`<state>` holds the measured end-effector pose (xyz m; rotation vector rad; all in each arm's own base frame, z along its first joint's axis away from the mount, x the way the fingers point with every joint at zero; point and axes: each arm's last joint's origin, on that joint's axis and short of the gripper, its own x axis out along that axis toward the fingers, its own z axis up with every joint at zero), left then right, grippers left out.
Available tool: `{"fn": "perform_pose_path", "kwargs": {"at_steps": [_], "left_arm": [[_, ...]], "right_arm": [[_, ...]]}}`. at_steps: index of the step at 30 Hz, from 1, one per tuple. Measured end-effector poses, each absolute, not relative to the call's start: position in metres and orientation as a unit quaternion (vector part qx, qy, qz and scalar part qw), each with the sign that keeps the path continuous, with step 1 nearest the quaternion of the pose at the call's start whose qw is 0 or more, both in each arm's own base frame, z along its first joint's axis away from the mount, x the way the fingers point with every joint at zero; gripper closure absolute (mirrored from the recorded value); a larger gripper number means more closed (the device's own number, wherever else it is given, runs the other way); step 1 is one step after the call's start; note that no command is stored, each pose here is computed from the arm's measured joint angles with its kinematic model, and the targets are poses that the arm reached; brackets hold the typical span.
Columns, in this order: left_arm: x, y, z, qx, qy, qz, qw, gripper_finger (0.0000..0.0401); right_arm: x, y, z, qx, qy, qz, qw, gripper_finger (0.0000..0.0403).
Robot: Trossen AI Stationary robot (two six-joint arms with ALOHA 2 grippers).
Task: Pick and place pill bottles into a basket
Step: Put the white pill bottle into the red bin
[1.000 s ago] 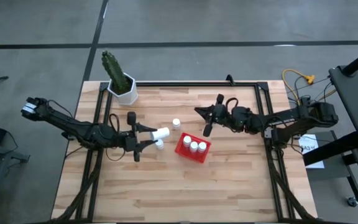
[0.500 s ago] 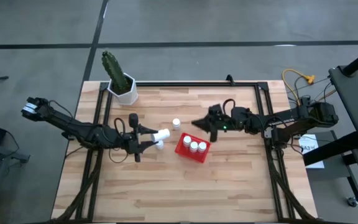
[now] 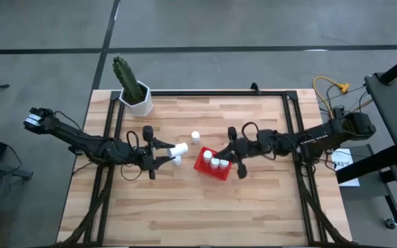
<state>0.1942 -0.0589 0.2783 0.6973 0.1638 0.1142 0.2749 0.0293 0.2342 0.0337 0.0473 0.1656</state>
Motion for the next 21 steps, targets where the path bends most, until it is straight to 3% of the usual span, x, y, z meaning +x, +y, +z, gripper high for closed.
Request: {"fn": "perform_pose_path", "kwargs": {"at_steps": [7,17,21], "left_arm": [[0.1939,-0.0588,0.2789,0.34,0.079,0.056,0.935,0.0225],[0.1939,-0.0588,0.2787,0.34,0.079,0.056,0.935,0.0225],[0.1939,-0.0588,0.2785,0.34,0.079,0.056,0.935,0.0225]], "right_arm": [[0.2725,0.0414,0.2292,-0.247,0.049,-0.004,0.968,0.0394],[0.2727,0.0407,0.2311,-0.372,0.042,-0.005,0.927,0.0394],[0.2727,0.0408,0.2332,-0.373,0.033,-0.008,0.927,0.0394]]}}
